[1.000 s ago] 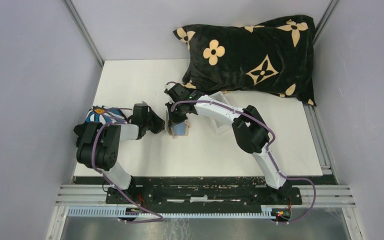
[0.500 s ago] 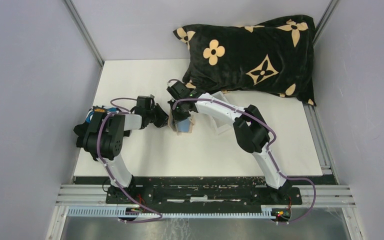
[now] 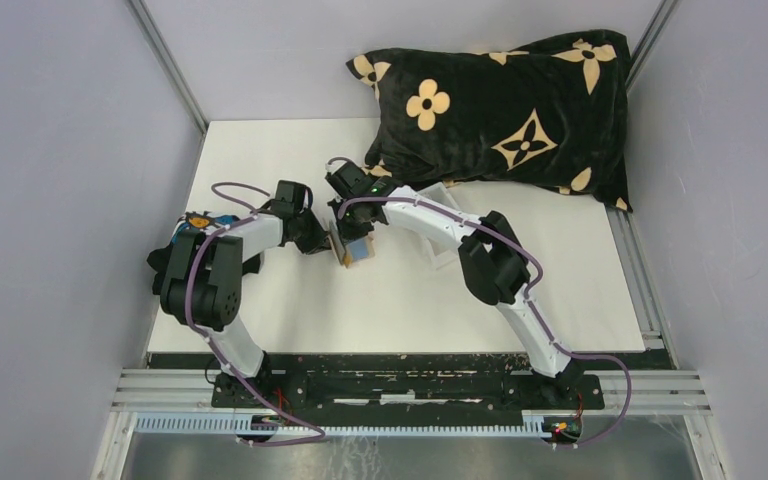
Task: Put the credit cards into the card holder
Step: Open the card holder at the center of the board.
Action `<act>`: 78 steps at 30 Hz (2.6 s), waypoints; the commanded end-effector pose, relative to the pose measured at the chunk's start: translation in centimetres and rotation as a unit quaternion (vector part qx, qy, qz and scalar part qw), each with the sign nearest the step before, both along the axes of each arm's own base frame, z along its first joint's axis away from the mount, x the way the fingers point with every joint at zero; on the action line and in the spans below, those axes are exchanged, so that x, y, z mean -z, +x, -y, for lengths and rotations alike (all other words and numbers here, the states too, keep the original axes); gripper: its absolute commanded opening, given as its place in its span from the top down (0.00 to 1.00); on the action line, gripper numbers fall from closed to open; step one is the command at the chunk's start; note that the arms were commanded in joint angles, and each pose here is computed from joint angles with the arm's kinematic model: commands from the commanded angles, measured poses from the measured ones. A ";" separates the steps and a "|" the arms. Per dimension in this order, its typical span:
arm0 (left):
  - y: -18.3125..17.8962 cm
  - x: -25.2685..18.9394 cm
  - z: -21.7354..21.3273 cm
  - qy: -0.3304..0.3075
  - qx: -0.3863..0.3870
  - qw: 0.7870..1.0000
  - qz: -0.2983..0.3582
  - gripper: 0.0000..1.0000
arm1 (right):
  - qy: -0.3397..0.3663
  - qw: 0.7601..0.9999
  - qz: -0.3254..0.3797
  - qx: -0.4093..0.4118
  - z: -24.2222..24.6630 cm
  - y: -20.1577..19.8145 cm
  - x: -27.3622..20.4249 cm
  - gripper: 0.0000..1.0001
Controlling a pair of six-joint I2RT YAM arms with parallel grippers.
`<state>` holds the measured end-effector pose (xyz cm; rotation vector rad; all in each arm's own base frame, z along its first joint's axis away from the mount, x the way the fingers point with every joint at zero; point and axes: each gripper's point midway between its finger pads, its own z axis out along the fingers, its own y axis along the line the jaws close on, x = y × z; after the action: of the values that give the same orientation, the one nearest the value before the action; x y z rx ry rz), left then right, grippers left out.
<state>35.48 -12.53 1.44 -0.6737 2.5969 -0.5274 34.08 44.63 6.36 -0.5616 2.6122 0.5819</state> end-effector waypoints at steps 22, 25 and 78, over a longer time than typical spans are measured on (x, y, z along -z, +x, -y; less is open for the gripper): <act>-1.7 -5.1 -4.4 0.105 -0.039 0.994 0.014 0.80 | 0.028 0.998 0.043 -0.029 -3.2 0.1 -3.3 0.99; -1.1 -6.4 -4.5 0.103 -0.047 0.993 0.032 0.80 | 0.029 0.998 0.047 -0.033 -3.5 -0.1 -3.7 0.99; 0.7 -7.1 -4.0 0.061 -0.077 0.993 0.058 0.49 | 0.027 0.994 0.064 -0.080 -5.5 -3.6 -5.7 0.99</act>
<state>35.12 -8.16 8.32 -0.7724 2.4542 -0.3075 30.54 48.09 8.26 -0.7439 2.5479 0.5625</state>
